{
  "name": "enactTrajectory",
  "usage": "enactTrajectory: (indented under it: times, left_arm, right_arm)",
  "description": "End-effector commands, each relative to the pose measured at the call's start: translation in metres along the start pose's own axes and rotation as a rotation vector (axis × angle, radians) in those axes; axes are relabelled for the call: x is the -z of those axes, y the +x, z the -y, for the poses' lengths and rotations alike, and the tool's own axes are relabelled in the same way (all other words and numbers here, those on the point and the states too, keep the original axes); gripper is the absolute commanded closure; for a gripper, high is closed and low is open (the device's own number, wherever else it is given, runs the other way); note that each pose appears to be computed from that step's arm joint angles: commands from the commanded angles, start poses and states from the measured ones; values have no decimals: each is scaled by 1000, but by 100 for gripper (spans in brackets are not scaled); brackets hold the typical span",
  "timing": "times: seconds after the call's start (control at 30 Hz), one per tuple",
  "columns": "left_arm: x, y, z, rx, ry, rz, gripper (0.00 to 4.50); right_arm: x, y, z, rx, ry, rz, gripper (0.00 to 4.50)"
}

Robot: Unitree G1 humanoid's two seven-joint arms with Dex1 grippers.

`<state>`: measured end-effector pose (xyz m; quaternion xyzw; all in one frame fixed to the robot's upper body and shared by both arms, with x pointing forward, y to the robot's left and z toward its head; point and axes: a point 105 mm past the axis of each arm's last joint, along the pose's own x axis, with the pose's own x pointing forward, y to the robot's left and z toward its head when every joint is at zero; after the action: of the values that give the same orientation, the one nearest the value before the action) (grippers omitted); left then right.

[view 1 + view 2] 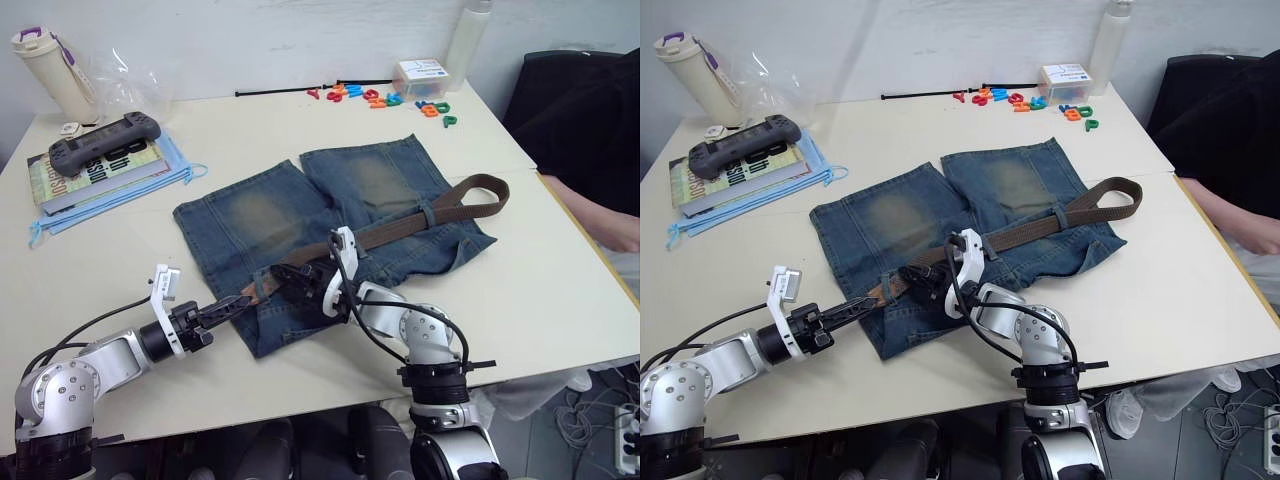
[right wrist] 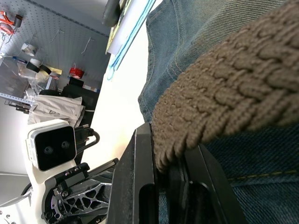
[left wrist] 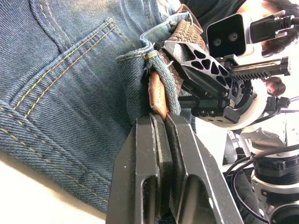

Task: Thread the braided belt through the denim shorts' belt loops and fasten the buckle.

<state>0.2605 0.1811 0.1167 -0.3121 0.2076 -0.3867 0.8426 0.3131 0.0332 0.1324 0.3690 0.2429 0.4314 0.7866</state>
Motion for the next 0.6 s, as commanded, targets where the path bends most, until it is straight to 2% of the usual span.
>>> enactTrajectory:
  times: [0.03,0.17,0.23,0.27,0.5,0.6]
  left_arm:
    - [-9,0,11,53,20,30,445]
    - [-10,1,10,41,29,33,445]
    - [-10,2,10,44,23,35,450]
    - [-10,2,10,44,23,36,450]
    - [-10,3,9,42,18,42,450]
    - [-9,3,8,42,14,43,450]
  right_arm:
    - [5,2,-2,4,-11,-23,450]
    - [4,0,-1,22,-40,-26,450]
    - [0,-3,-2,24,-43,-6,361]
    - [-5,-7,-4,16,-41,8,340]
    - [-17,-39,-13,26,-76,56,3]
    - [-15,-56,-10,72,-109,56,3]
